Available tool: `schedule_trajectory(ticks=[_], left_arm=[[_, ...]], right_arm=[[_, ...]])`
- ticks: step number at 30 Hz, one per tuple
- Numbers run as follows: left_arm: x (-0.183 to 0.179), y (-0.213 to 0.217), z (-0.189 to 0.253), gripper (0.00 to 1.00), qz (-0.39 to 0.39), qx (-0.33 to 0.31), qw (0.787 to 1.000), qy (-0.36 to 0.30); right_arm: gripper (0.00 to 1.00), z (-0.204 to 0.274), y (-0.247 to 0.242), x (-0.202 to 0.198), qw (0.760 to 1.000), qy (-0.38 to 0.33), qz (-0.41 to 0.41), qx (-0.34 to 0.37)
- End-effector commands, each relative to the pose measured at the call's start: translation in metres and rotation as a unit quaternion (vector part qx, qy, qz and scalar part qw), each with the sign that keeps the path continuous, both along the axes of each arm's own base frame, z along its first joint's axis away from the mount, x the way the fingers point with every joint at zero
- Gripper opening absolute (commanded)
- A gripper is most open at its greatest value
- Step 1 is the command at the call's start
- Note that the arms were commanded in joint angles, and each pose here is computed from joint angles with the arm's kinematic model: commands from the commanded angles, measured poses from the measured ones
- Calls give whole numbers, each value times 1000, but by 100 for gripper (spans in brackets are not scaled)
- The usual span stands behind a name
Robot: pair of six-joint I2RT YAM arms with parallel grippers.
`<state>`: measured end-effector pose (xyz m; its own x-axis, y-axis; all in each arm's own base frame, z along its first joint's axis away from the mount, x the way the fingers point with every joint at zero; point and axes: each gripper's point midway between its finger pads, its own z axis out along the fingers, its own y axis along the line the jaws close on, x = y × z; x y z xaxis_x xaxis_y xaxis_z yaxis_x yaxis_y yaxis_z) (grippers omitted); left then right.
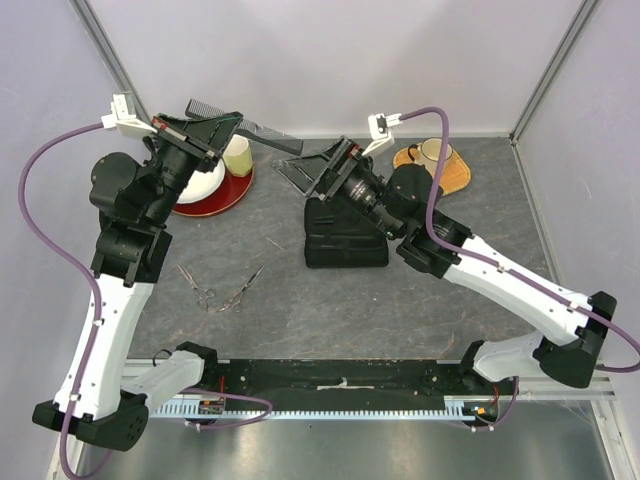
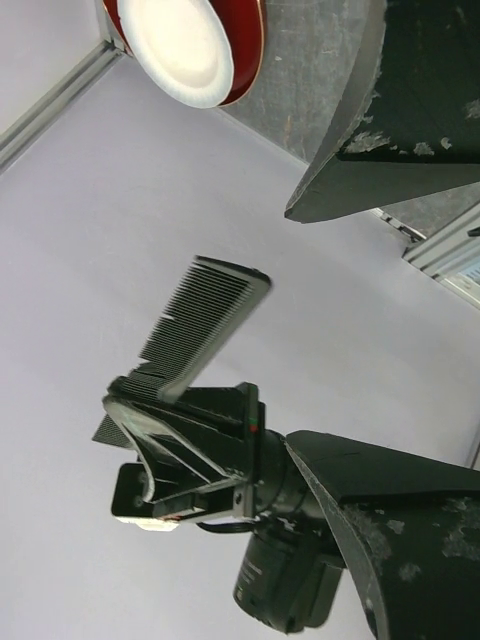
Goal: Sort the hair-cutting tools
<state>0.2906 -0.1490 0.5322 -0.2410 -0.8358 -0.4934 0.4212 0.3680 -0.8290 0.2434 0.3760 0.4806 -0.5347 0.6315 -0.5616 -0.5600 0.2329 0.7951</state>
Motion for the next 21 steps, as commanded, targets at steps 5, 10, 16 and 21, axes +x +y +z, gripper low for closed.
schedule_trajectory(ticks=[5, 10, 16, 21], left_arm=[[-11, 2, 4, 2, -6, -27, 999, 25], [-11, 1, 3, 2, -8, -25, 999, 25], [-10, 1, 0, 2, -6, -16, 999, 30], [-11, 3, -3, 2, -1, -13, 999, 32]], right_arm=[[88, 45, 6, 10, 998, -46, 11, 49], [78, 50, 13, 10, 995, -49, 44, 76], [63, 42, 16, 8, 992, -48, 75, 91], [46, 41, 14, 12, 990, -46, 86, 104]])
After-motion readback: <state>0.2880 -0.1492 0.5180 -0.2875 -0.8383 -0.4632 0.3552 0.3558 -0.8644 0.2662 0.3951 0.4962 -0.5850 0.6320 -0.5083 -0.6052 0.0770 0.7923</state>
